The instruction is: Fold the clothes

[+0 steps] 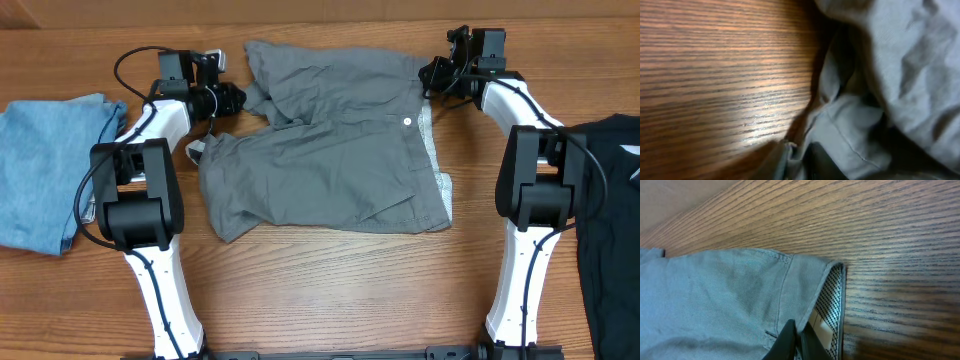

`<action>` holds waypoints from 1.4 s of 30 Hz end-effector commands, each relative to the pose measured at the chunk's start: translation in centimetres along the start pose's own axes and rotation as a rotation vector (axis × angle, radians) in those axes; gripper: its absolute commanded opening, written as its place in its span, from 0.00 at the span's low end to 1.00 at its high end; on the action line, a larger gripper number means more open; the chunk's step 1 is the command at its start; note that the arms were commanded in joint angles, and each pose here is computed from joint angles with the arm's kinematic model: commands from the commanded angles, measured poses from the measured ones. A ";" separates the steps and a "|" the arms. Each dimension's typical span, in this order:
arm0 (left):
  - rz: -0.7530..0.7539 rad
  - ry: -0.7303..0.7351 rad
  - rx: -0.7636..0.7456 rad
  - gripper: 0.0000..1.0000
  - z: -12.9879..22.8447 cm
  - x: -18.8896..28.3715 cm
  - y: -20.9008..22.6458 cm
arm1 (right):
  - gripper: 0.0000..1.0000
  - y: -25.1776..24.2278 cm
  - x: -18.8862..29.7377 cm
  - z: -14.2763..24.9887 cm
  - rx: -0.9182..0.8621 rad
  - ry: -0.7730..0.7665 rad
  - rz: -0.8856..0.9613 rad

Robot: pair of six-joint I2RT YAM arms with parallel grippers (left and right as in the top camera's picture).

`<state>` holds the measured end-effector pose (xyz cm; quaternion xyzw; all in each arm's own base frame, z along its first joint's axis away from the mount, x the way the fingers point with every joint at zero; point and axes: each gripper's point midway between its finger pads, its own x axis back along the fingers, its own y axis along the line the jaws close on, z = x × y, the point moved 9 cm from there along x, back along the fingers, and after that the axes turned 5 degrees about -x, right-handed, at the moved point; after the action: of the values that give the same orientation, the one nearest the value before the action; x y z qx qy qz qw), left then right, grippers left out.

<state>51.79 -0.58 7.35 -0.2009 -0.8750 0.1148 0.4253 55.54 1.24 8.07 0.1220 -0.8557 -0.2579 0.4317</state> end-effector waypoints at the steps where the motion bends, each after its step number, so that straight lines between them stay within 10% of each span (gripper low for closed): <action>1: -0.025 0.008 -0.003 0.04 -0.1 0.0 0.6 | 0.04 0.5 1.2 -1.4 0.021 -0.044 0.011; 17: -0.439 0.066 0.265 0.04 -1.8 9.7 5.8 | 0.04 -0.7 1.3 -1.4 0.008 -0.066 0.148; 27: -0.431 0.039 0.405 0.04 -2.9 13.3 3.4 | 0.04 -0.8 1.4 -1.4 0.006 -0.070 0.165; 30: -0.395 -0.088 0.346 0.25 -5.8 16.9 0.7 | 0.05 -0.3 1.4 -1.9 0.021 -0.093 0.117; 31: -0.392 -0.101 0.336 0.27 -6.1 17.4 0.2 | 0.14 -0.2 1.5 -2.1 0.018 -0.101 0.114; 34: -0.361 -0.127 0.296 0.45 -6.9 18.0 -1.5 | 0.83 0.5 2.2 -3.0 0.032 -0.129 0.104; 42: -0.284 0.053 0.284 0.71 -4.5 16.8 -3.9 | 0.92 4.6 11.5 -3.8 -0.038 -0.016 0.139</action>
<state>45.89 4.18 22.91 0.0018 -0.8701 0.1681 0.4633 53.39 0.18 12.23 0.0536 -0.8413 -0.2418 0.4805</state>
